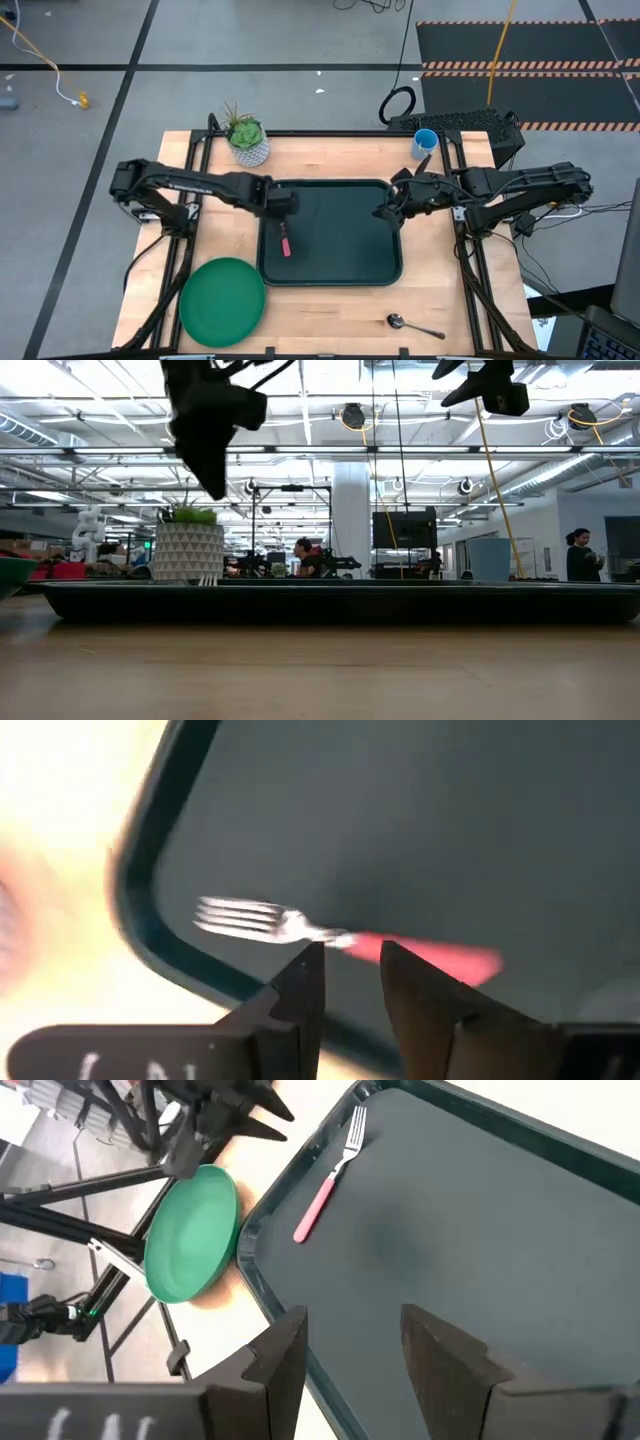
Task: Pick and place plate/cup/fork/spoon on tray
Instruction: Put the pink fork to the left of the dark green serving tray
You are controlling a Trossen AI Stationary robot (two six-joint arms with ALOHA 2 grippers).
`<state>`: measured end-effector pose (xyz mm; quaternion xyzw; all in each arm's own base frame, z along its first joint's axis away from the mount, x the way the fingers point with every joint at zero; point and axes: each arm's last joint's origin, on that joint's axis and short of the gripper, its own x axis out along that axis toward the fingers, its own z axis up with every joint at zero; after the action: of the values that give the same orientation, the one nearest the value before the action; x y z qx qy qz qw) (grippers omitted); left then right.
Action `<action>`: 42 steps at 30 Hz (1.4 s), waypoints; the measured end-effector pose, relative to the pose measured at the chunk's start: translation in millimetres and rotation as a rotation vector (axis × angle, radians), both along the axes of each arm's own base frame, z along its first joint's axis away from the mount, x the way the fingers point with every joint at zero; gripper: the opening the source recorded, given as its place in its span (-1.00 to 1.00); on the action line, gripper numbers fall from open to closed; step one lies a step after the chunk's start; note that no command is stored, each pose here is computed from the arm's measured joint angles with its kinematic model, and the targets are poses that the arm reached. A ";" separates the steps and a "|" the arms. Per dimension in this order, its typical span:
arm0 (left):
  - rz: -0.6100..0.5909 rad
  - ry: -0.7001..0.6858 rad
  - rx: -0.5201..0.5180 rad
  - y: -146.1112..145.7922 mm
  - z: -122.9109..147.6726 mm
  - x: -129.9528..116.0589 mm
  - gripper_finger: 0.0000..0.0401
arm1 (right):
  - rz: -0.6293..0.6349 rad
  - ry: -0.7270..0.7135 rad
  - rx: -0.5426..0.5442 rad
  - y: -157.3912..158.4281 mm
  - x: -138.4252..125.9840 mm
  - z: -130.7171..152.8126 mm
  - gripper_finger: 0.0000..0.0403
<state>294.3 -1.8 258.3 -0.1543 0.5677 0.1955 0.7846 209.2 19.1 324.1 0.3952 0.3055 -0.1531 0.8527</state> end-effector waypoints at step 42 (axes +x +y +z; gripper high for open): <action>1.086 0.111 -0.232 0.0 -84.4 28.5 -0.48 | 0.158 -0.013 -0.024 -1.9 -47.2 16.4 -0.25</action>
<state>322.8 -1.8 173.9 -0.4997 0.4650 0.5158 0.5178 162.0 17.1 340.5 0.3605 0.3283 -0.0867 0.8688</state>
